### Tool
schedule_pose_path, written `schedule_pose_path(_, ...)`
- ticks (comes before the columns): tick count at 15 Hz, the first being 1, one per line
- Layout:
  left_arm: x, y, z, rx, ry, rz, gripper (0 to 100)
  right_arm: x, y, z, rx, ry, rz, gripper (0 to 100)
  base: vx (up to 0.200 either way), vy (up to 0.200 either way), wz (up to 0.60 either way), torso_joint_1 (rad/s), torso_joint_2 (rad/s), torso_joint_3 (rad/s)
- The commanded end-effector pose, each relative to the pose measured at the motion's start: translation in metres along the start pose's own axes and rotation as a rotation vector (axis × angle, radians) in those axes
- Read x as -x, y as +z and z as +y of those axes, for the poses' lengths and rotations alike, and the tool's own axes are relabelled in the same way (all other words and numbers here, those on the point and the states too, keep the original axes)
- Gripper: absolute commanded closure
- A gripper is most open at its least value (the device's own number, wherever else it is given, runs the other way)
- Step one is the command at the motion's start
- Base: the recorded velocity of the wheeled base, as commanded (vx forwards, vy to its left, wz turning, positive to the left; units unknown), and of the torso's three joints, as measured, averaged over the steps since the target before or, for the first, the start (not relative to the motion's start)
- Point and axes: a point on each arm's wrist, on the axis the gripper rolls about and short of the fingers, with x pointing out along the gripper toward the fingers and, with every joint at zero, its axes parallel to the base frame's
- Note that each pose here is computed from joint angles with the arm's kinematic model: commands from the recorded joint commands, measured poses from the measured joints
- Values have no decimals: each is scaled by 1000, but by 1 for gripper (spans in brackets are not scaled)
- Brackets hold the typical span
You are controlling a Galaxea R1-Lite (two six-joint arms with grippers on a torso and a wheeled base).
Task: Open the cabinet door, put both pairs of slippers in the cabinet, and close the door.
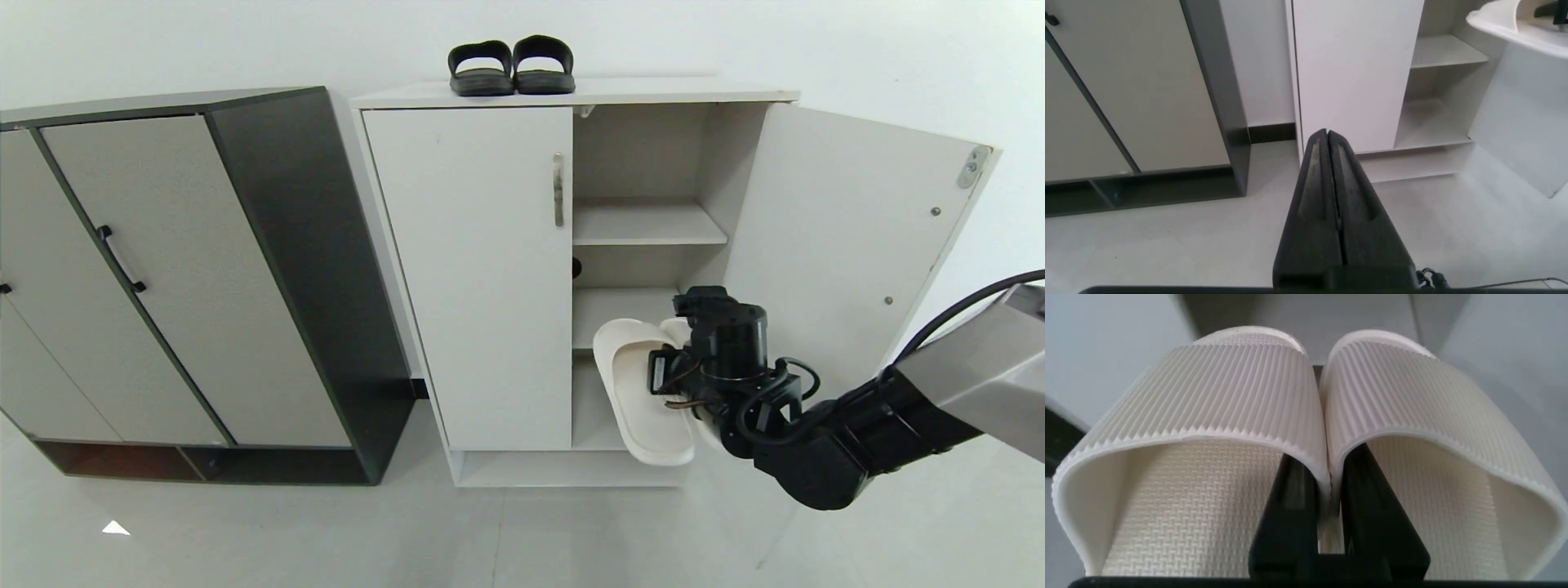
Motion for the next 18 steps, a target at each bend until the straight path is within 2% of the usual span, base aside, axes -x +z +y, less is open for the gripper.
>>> schedule_pose_path(1,0,0,0,0,0,1,100,18,-3,19,16,64,-6,100,0,0,0,0,0,0)
schedule_pose_path(4,0,0,0,0,0,1,100,16,-9,27,22,72,1,100,0,0,0,0,0,0)
schedule_pose_path(7,0,0,0,0,0,1,100,9,-12,30,18,27,-9,100,0,0,0,0,0,0)
schedule_pose_path(13,0,0,0,2,2,1,100,7,-13,31,15,24,-16,100,0,-200,0,3,2,1)
schedule_pose_path(18,0,0,0,5,5,2,100,4,-13,26,15,-7,-19,100,0,0,0,0,0,0)
